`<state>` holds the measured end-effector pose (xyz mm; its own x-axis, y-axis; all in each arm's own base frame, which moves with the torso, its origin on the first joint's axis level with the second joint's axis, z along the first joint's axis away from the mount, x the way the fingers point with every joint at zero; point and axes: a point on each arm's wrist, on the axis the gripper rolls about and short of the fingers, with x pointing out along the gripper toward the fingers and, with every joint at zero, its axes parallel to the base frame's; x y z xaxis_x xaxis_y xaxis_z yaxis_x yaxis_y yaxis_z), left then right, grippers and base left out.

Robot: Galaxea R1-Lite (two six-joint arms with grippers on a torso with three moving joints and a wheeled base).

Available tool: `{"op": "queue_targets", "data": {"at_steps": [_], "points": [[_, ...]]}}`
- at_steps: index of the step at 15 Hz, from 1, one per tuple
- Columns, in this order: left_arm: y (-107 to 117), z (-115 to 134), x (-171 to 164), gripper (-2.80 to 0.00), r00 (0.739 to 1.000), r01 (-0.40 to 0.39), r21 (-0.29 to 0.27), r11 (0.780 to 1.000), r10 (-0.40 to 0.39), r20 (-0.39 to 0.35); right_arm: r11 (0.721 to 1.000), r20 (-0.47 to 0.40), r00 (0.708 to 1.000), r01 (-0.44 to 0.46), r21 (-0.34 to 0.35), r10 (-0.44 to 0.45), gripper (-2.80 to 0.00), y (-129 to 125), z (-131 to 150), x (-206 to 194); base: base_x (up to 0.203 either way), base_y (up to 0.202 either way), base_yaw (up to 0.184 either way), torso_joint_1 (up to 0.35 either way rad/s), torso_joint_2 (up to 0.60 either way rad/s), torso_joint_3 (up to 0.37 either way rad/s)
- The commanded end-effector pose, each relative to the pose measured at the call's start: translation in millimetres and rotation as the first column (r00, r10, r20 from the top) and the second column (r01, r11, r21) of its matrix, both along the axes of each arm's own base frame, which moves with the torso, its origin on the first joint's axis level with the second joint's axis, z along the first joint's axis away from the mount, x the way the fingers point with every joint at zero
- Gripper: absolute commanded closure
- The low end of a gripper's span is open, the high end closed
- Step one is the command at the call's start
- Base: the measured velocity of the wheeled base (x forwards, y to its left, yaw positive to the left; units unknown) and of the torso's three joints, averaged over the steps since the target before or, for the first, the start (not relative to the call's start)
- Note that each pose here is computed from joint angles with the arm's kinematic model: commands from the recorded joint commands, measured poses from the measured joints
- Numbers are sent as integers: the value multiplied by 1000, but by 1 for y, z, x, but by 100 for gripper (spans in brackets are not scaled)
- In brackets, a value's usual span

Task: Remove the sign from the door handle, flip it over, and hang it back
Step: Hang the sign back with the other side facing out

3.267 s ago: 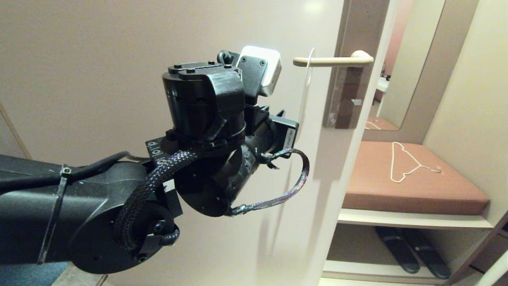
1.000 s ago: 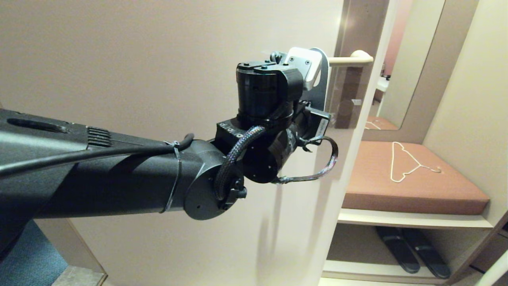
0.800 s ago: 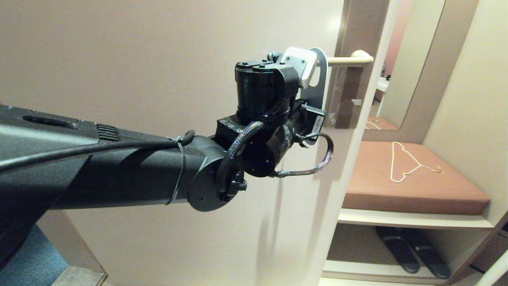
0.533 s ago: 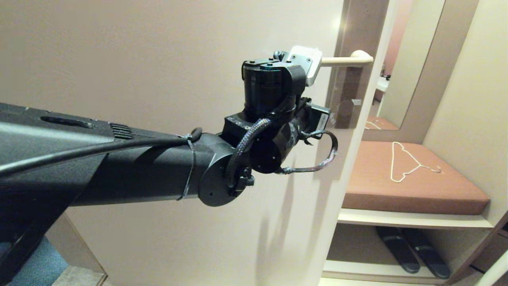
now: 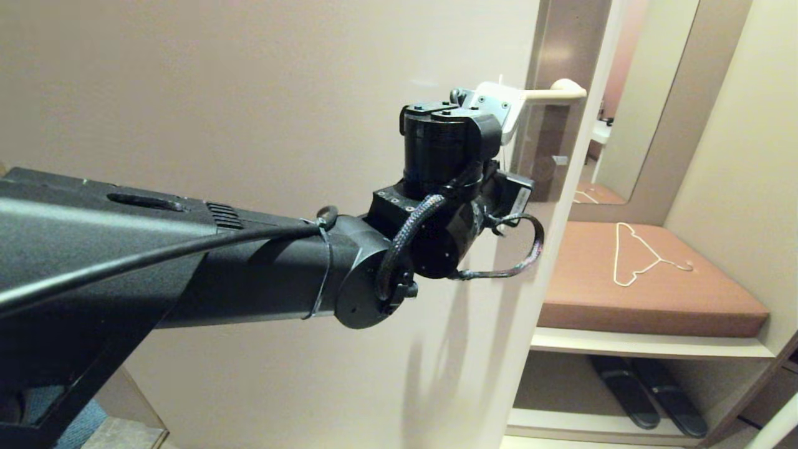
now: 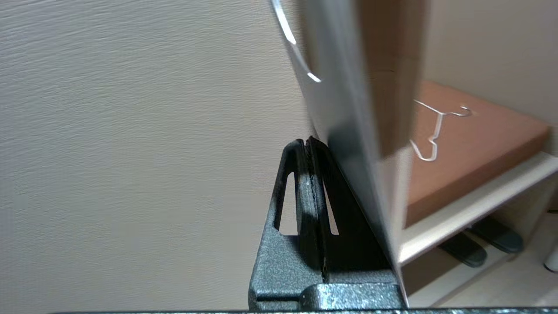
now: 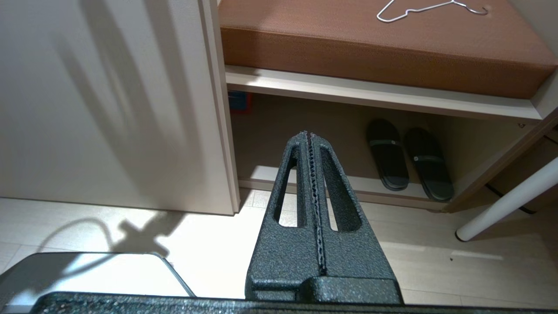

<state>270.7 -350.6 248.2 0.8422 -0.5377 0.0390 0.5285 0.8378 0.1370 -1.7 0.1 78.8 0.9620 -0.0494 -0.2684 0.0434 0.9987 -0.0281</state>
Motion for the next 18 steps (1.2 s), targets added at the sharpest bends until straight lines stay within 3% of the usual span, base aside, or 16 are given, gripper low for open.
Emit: {"op": "queue_targets", "data": {"at_steps": [1,11,18], "points": [[-5,0,-4,0,1000,12,1,1000,-12,7,1000,-1,1000,-1,-1,1,0,0,0,0,0,0,0,0,0,0],[1,11,-6,0,1000,-3,-20,1000,3,22,1000,-1,1000,-1,-1,1,0,0,0,0,0,0,0,0,0,0],[50,22,0,0,996,-87,-4,996,87,13,1000,-1,1000,-1,-1,1,0,0,0,0,0,0,0,0,0,0]]}}
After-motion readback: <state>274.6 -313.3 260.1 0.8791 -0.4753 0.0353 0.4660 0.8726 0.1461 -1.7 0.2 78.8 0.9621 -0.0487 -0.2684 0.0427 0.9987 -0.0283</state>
